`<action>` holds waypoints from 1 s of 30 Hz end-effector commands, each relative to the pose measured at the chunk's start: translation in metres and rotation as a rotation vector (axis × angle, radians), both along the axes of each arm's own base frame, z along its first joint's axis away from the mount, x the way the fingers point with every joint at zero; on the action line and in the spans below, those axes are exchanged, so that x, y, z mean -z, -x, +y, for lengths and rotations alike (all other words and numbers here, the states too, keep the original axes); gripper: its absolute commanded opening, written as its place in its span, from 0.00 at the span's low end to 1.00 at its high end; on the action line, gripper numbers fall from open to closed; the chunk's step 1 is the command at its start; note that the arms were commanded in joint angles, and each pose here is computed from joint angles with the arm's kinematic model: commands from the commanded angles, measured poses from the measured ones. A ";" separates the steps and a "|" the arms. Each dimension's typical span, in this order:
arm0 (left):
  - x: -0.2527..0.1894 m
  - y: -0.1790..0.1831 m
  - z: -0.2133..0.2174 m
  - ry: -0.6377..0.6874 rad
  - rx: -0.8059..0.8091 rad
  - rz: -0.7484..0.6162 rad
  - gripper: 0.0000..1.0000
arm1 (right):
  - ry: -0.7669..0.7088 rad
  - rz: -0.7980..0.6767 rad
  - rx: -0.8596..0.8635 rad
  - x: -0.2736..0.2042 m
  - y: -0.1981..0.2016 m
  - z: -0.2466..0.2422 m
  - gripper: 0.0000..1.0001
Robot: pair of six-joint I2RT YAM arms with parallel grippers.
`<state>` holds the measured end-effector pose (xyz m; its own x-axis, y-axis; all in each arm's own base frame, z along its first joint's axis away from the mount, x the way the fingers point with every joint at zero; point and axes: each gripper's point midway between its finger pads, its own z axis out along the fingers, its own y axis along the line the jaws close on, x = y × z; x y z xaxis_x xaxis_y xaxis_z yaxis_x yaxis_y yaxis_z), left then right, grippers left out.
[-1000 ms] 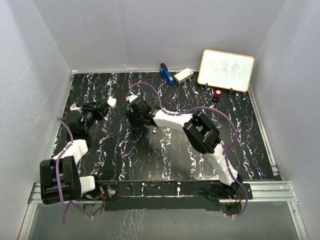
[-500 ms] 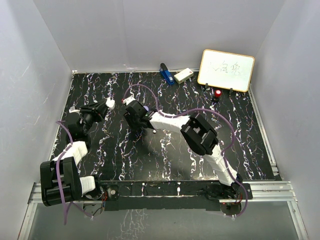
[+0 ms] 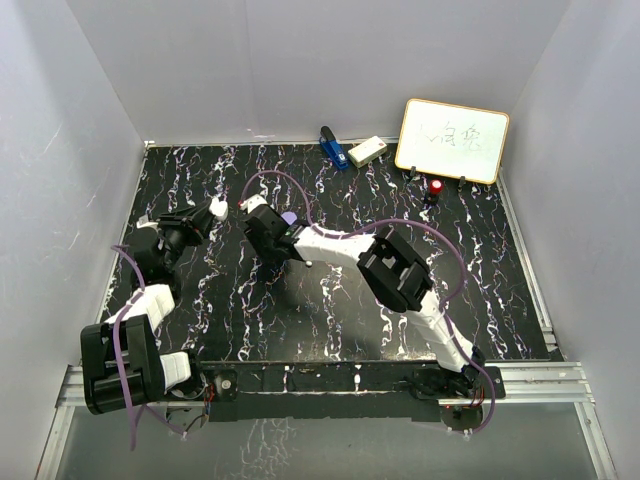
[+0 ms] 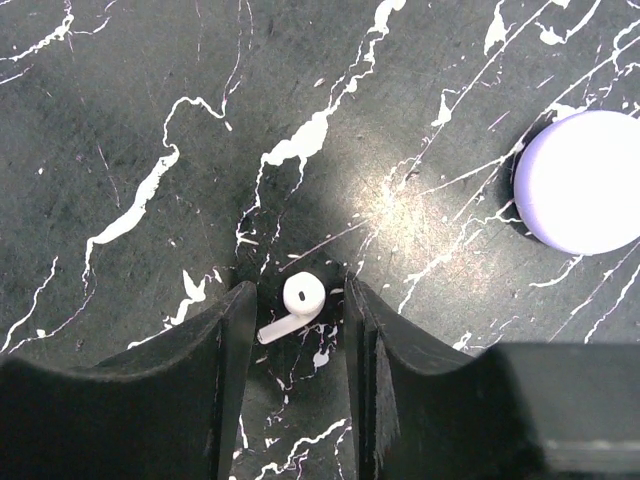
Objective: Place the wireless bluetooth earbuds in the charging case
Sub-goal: Pick up the earbud from the center of the board.
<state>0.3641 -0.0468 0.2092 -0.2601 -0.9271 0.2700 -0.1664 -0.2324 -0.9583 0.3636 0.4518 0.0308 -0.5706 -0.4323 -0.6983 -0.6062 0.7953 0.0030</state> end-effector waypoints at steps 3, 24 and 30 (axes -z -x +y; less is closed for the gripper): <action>-0.016 0.006 -0.001 0.008 0.017 -0.051 0.00 | 0.060 -0.002 0.002 0.014 0.000 -0.002 0.36; -0.011 0.004 0.003 0.002 0.014 -0.041 0.00 | 0.110 -0.014 0.025 0.016 -0.002 -0.010 0.06; -0.009 0.003 0.002 -0.006 0.025 -0.036 0.00 | 0.044 -0.055 0.022 -0.006 -0.008 -0.007 0.02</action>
<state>0.3639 -0.0422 0.2116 -0.2575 -0.9284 0.2680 -0.1547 -0.2342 -0.9598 0.3678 0.4531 0.0312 -0.5557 -0.4476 -0.7007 -0.5937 0.8036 -0.0425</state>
